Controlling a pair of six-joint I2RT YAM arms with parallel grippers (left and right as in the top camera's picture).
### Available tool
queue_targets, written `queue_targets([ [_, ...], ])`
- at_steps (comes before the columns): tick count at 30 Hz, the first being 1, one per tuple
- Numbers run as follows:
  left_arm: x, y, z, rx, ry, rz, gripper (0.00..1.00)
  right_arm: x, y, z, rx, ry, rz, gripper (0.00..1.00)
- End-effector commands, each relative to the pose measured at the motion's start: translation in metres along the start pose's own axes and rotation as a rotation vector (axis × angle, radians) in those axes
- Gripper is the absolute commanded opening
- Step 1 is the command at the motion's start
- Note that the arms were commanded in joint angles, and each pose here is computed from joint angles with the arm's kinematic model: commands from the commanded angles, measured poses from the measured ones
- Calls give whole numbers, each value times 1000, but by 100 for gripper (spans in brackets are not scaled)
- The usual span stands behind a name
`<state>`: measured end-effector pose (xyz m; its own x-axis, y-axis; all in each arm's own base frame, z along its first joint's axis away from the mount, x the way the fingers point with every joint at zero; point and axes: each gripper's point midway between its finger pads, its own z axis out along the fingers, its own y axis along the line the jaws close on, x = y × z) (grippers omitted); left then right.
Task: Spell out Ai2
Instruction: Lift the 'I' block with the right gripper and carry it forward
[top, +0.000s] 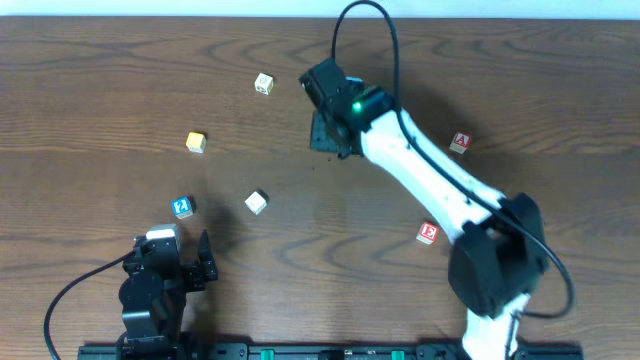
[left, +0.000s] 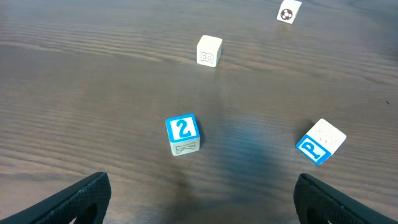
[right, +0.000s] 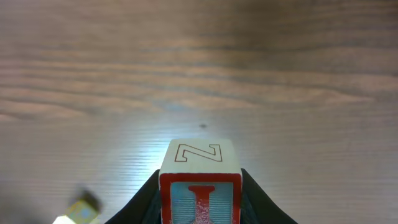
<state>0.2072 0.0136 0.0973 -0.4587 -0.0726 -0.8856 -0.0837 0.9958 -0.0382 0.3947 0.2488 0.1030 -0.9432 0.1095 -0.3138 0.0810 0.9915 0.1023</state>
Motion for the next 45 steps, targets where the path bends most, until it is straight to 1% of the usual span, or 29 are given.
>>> queue_targets([
  [1, 2, 3, 2, -13, 0, -6, 95, 12, 4, 29, 50, 77, -78, 1],
  [3, 2, 3, 2, -13, 0, -6, 95, 16, 9, 38, 51, 92, -86, 1],
  [7, 2, 3, 2, -13, 0, -6, 95, 20, 12, 46, 49, 105, -42, 1],
  [16, 2, 3, 2, -13, 0, -6, 95, 26, 9, 61, 67, 132, -50, 1],
  [26, 2, 3, 2, -13, 0, -6, 95, 16, 5, 67, 78, 98, -35, 2],
  [33, 2, 3, 2, -13, 0, -6, 95, 25, -1, 82, 108, 135, -41, 1],
  [39, 2, 3, 2, -13, 0, -6, 95, 16, -13, 83, 134, 119, -28, 1],
  [45, 2, 3, 2, -13, 0, -6, 95, 16, -13, 84, 131, 121, -27, 1],
])
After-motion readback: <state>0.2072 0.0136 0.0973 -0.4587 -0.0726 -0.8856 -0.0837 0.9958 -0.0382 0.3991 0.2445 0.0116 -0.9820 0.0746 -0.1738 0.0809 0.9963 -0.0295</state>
